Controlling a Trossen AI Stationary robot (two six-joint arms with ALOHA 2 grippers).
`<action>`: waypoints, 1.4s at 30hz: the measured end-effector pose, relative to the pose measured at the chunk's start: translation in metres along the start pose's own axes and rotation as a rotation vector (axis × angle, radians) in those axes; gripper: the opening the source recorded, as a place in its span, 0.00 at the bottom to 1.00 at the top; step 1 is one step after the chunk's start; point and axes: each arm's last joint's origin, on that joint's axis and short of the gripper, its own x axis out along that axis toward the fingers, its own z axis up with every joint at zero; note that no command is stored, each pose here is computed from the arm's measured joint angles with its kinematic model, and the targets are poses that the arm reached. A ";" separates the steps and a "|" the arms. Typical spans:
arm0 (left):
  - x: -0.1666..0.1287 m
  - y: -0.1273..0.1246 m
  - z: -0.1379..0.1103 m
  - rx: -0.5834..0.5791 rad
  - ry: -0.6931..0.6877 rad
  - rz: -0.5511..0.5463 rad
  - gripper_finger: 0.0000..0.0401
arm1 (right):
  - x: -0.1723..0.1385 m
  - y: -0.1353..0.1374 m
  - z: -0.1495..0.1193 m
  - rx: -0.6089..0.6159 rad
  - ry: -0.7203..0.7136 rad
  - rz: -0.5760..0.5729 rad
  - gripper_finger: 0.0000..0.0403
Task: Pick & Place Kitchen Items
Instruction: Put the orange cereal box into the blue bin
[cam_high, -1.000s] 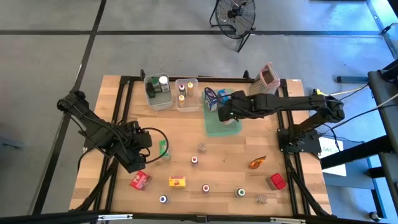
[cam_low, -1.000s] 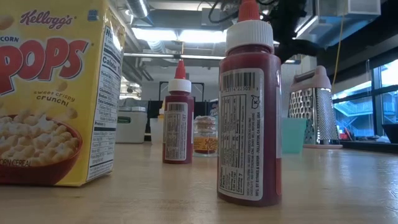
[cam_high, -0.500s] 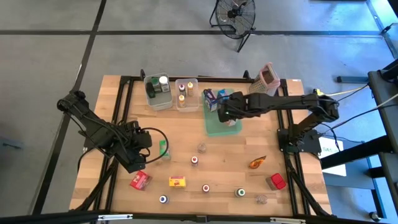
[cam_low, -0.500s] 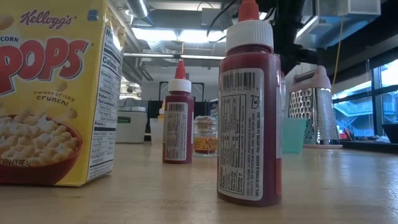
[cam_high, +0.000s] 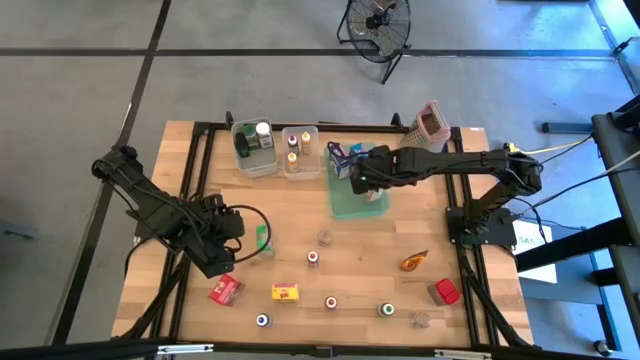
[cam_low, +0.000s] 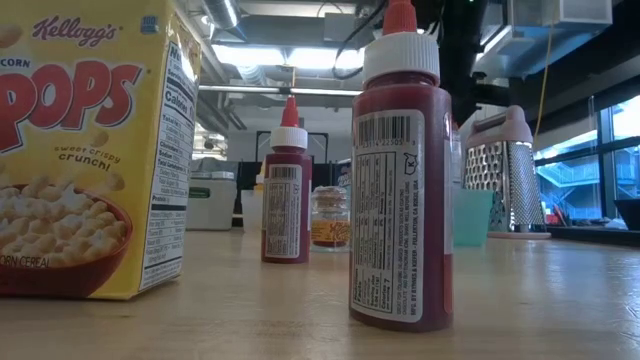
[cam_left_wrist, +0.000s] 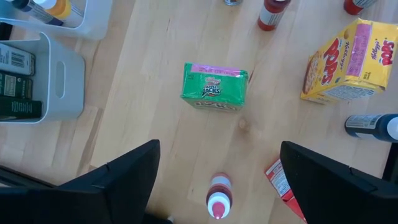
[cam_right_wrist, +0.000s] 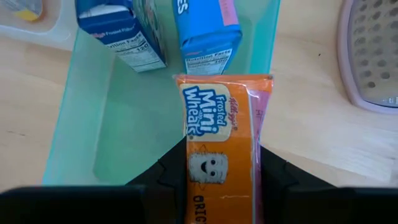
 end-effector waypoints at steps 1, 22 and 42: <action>0.000 0.000 0.000 0.000 0.000 0.000 0.82 | 0.002 0.000 0.000 -0.004 0.000 -0.008 0.29; 0.000 0.000 0.000 -0.002 -0.010 0.004 0.82 | 0.031 0.011 0.006 -0.072 -0.001 -0.054 0.29; 0.000 0.000 0.001 -0.002 -0.011 0.004 0.82 | 0.039 0.007 0.028 -0.005 -0.043 -0.013 0.29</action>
